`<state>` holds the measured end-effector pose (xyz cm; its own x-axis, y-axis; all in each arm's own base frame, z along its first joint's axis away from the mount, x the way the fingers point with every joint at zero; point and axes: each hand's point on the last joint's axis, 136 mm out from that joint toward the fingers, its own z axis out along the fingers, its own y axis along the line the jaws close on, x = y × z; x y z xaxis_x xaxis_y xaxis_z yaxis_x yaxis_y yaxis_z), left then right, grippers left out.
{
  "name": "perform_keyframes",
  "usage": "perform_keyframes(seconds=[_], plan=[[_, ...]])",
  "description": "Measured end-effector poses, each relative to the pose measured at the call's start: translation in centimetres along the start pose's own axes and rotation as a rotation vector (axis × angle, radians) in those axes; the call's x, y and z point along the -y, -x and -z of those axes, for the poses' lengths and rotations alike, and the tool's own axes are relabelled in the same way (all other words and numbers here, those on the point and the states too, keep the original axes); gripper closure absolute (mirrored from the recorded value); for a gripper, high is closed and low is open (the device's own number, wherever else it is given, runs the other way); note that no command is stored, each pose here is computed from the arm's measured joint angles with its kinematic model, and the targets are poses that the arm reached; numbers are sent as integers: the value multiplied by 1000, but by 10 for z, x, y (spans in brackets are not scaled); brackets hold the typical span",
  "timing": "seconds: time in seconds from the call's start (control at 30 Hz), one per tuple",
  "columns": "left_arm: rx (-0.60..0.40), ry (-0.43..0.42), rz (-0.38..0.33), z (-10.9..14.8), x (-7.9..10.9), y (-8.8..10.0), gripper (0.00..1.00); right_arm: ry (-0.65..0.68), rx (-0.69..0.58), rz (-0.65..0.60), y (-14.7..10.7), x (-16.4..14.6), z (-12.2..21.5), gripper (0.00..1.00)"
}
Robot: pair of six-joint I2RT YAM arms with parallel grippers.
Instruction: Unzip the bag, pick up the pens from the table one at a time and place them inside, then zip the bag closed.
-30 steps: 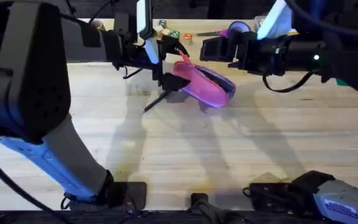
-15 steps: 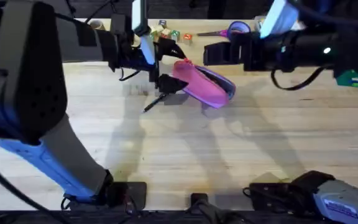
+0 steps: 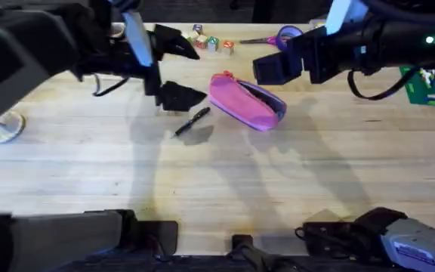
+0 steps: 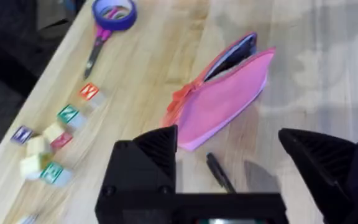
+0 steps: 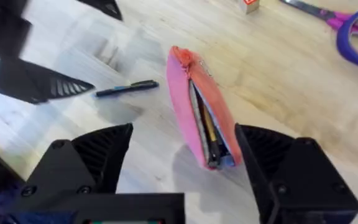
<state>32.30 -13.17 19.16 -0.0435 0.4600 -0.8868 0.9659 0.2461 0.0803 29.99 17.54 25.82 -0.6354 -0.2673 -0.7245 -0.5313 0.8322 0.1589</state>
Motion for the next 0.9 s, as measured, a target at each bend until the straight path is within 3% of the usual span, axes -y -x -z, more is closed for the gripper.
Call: perform_keyframes(seconds=[0.03, 0.1, 0.2, 0.23, 0.33, 0.47, 0.9], plan=[[-6, 16, 1, 6, 0, 1, 8, -1, 0, 19, 0, 0, 0, 5], [-23, 70, 7, 26, 1, 4, 7, -2, 1, 87, 0, 0, 0, 179], [-25, 94, 12, 34, 0, 5, 7, -2, 1, 154, 0, 0, 0, 597], [-30, 104, 15, 37, -2, 3, 7, -2, 1, 237, 0, 0, 0, 946], [-33, 105, 18, 37, -1, 2, 7, -2, -3, 336, -1, 0, 0, 970], [-33, 104, 18, 37, -1, 2, 8, -1, -8, 374, -1, 1, -2, 970], [-33, 104, 18, 37, -1, 2, 7, 37, -210, 354, -37, 13, -56, 970]])
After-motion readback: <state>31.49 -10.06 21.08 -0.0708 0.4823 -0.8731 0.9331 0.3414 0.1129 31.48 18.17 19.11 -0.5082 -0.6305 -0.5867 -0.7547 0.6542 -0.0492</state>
